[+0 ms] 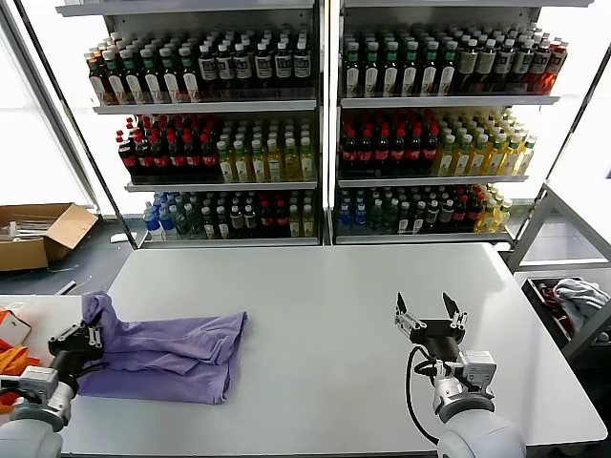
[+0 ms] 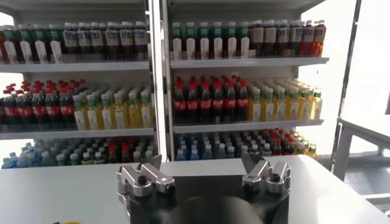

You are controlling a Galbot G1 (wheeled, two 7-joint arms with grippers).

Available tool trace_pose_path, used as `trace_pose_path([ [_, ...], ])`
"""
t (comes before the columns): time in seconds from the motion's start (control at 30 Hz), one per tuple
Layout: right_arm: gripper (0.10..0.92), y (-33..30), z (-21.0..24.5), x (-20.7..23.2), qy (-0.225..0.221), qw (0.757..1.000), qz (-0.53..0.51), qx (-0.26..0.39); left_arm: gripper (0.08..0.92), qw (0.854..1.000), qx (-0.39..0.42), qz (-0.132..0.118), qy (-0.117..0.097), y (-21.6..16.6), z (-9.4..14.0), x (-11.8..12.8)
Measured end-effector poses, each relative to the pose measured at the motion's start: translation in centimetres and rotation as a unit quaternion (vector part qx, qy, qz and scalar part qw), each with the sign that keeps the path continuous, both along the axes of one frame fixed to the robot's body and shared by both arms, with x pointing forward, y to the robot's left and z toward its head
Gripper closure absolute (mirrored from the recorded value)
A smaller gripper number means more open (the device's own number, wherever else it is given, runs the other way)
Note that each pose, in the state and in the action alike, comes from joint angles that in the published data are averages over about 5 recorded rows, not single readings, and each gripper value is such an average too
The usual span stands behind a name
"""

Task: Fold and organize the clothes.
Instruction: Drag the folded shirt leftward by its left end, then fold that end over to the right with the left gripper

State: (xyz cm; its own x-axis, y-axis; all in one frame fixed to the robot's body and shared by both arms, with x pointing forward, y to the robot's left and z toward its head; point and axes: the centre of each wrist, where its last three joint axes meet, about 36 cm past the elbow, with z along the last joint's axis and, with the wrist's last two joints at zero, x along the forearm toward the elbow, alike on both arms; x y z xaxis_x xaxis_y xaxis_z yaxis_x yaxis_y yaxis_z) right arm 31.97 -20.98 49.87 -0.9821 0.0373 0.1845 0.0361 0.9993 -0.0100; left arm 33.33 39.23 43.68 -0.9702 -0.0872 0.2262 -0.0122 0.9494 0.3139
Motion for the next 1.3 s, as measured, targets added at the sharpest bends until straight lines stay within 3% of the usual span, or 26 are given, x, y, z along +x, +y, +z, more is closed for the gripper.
trace_pose_path([
  [0.23, 0.2, 0.2, -0.5, -1.4, 0.01, 1.0, -0.011, 0.001, 0.888, 0.997, -0.062, -0.046, 0.017, -5.7, -1.6, 0.7],
  [0.47, 0.2, 0.5, -1.4, -2.3, 0.022, 1.0, -0.018, 0.004, 0.888, 0.991, -0.094, -0.08, 0.045, -8.9, -2.9, 1.6],
  [0.97, 0.2, 0.9, -2.9, -2.5, 0.042, 0.999, -0.019, 0.003, 0.876, 0.981, -0.137, -0.114, 0.075, -12.2, -4.6, 2.4],
  [1.3, 0.2, 1.1, -3.1, -2.2, 0.044, 0.999, -0.013, 0.002, 0.624, 0.97, -0.189, -0.131, 0.082, -15.1, -5.5, 1.0],
])
